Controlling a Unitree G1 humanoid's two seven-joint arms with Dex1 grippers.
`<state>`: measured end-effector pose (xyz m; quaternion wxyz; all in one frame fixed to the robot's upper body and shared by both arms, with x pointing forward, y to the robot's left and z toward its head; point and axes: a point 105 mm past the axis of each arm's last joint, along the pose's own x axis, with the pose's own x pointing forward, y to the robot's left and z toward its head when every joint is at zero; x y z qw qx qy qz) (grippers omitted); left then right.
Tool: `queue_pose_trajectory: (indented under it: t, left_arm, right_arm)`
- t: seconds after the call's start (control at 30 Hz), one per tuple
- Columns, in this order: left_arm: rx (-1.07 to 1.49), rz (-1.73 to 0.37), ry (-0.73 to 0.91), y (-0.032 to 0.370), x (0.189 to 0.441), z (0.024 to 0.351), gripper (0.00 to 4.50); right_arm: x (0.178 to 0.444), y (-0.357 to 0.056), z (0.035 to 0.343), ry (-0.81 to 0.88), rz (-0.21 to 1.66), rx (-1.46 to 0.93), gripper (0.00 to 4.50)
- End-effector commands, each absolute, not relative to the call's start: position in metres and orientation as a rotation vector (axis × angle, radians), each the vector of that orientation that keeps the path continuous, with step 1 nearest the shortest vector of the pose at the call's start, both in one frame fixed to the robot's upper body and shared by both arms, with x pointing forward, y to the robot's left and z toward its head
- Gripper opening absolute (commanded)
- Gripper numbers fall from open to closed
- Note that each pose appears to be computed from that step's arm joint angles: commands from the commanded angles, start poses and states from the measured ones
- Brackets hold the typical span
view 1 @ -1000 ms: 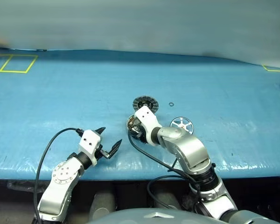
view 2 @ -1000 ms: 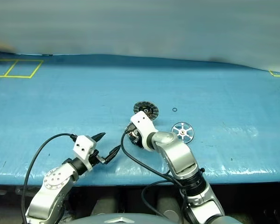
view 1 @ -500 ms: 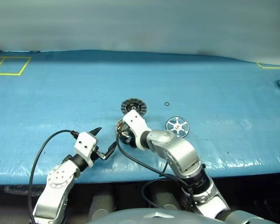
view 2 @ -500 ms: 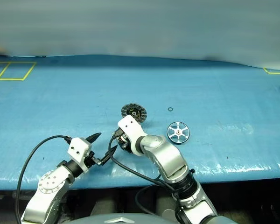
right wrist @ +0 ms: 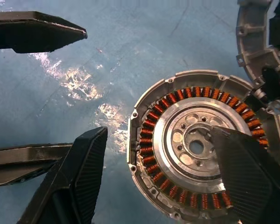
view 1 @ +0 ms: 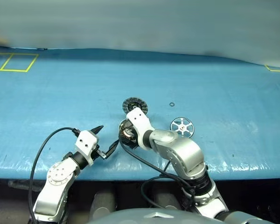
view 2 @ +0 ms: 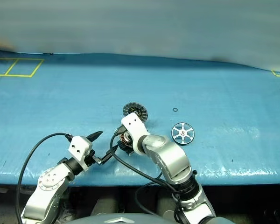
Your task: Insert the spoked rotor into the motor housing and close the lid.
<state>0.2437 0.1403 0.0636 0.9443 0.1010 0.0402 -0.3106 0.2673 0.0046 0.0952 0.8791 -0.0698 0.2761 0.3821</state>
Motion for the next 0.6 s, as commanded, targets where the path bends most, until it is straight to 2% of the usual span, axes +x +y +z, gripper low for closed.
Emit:
queue_pose_trajectory:
  t: [0.03,0.17,0.33,0.5,0.6]
  left_arm:
    - [0.200,-0.660,0.061,0.133,0.243,0.067,4.50]
    - [0.198,-0.667,0.060,0.132,0.243,0.068,4.50]
    - [0.189,-0.680,0.036,0.127,0.244,0.073,4.50]
    - [0.211,-0.722,0.038,0.118,0.244,0.071,4.50]
    - [0.199,-0.755,0.027,0.107,0.241,0.071,4.50]
  right_arm:
    - [0.262,-0.002,0.130,0.463,0.843,-0.114,3.72]
    - [0.271,-0.044,0.139,0.447,0.768,-0.153,3.72]
    - [0.317,-0.107,0.147,0.385,0.439,-0.203,3.72]
    - [0.361,-0.123,0.142,0.348,0.249,-0.165,3.72]
    - [0.388,-0.126,0.129,0.355,0.148,-0.118,3.72]
